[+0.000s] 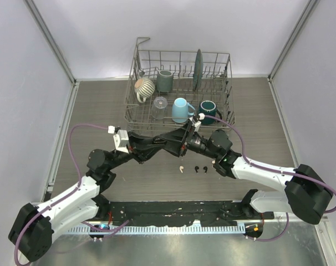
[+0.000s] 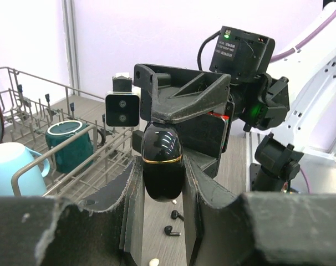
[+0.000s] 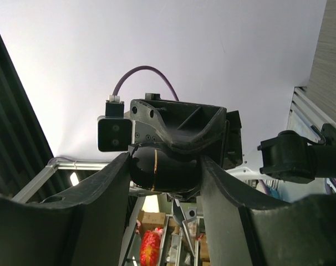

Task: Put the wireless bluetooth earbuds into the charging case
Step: Open the charging case.

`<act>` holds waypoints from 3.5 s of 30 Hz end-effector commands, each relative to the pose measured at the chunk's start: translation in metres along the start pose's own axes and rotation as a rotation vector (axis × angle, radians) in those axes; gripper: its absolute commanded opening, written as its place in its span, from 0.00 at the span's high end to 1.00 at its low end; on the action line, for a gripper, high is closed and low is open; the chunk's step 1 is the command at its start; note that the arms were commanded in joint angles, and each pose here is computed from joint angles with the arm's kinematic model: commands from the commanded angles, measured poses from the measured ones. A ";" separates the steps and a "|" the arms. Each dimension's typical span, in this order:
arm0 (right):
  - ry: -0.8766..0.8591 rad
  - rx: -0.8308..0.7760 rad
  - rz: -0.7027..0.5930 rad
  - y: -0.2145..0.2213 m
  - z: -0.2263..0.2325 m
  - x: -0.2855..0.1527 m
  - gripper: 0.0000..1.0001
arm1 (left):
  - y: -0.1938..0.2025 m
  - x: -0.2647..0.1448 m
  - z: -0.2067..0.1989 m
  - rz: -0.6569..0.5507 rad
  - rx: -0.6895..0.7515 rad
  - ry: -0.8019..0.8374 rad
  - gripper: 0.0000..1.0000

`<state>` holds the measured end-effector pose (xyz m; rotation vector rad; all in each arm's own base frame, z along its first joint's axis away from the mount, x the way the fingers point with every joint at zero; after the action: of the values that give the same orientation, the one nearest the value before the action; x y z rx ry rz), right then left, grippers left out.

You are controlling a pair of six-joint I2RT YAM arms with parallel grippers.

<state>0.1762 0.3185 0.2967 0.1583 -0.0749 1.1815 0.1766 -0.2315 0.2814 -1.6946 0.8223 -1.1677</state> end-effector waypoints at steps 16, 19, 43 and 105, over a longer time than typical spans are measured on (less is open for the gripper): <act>-0.008 0.005 0.053 0.005 -0.002 0.006 0.99 | -0.021 -0.005 -0.013 -0.053 0.270 0.086 0.62; -0.013 0.012 0.055 0.005 -0.002 0.006 0.99 | -0.022 -0.004 -0.012 -0.060 0.267 0.080 0.62; 0.014 -0.198 -0.015 -0.004 -0.012 -0.008 0.18 | -0.012 -0.009 -0.011 -0.079 0.227 0.073 1.00; -0.048 -0.420 0.086 0.014 0.021 -0.024 0.22 | -0.002 -0.023 -0.002 -0.031 0.285 -0.011 1.00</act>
<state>0.1648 0.3033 0.2899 -0.2554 -0.2682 1.2063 0.1635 -0.2179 0.2613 -1.4795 0.7083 -1.2148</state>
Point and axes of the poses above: each gripper's point midway between its finger pads, its own x axis out along the fingers, its own z axis along the line the jaws close on, y = z × x, the point moved 3 cm from there along -x, back along the fingers, and after that the axes turned 2 degrees about -x, right-handed, at the moved point
